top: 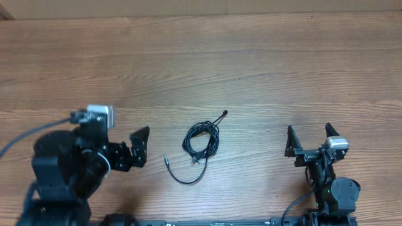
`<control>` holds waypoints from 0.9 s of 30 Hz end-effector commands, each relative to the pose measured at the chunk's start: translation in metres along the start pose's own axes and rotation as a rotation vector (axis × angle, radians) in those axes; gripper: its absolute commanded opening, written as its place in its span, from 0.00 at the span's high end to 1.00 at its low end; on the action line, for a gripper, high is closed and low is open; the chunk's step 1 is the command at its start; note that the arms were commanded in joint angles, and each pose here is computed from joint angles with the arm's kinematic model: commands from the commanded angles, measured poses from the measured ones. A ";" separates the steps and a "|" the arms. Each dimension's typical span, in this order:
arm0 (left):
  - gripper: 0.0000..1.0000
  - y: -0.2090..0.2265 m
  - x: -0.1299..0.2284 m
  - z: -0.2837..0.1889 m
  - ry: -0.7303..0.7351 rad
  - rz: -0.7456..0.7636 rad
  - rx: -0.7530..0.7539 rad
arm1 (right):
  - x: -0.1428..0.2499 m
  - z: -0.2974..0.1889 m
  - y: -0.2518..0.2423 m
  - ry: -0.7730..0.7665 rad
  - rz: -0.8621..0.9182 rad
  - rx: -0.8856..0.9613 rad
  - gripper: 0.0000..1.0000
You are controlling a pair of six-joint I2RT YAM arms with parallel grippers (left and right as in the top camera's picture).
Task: Untangle cables
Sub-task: 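Reach the left gripper to the black cable bundle and grasp it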
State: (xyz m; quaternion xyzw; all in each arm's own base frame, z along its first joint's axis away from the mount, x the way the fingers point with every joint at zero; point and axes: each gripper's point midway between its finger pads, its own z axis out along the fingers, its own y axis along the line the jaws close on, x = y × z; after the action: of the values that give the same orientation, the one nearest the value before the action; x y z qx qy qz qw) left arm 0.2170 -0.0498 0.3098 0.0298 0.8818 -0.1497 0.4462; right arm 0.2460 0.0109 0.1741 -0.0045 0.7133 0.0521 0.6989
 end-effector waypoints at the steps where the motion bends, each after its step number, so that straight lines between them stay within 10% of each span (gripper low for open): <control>1: 0.01 -0.035 -0.013 -0.002 0.038 -0.021 0.199 | 0.002 0.000 -0.001 -0.005 -0.006 0.002 0.00; 8: 0.00 -0.065 -0.022 0.015 0.087 -0.039 0.429 | 0.002 0.000 -0.001 -0.005 -0.005 0.002 0.00; 14: 0.23 -0.022 0.001 0.076 0.279 -0.209 0.200 | 0.002 0.000 -0.001 -0.005 -0.006 0.002 0.00; 27: 0.37 -0.042 0.072 0.175 0.580 0.253 0.076 | 0.002 0.000 -0.001 -0.005 -0.005 0.002 0.00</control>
State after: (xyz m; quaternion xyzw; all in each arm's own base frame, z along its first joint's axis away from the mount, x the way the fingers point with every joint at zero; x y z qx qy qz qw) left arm 0.2945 -0.1392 0.1832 0.1520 0.9552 -0.1618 0.1957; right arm 0.2459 0.0111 0.1741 -0.0050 0.7131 0.0521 0.6991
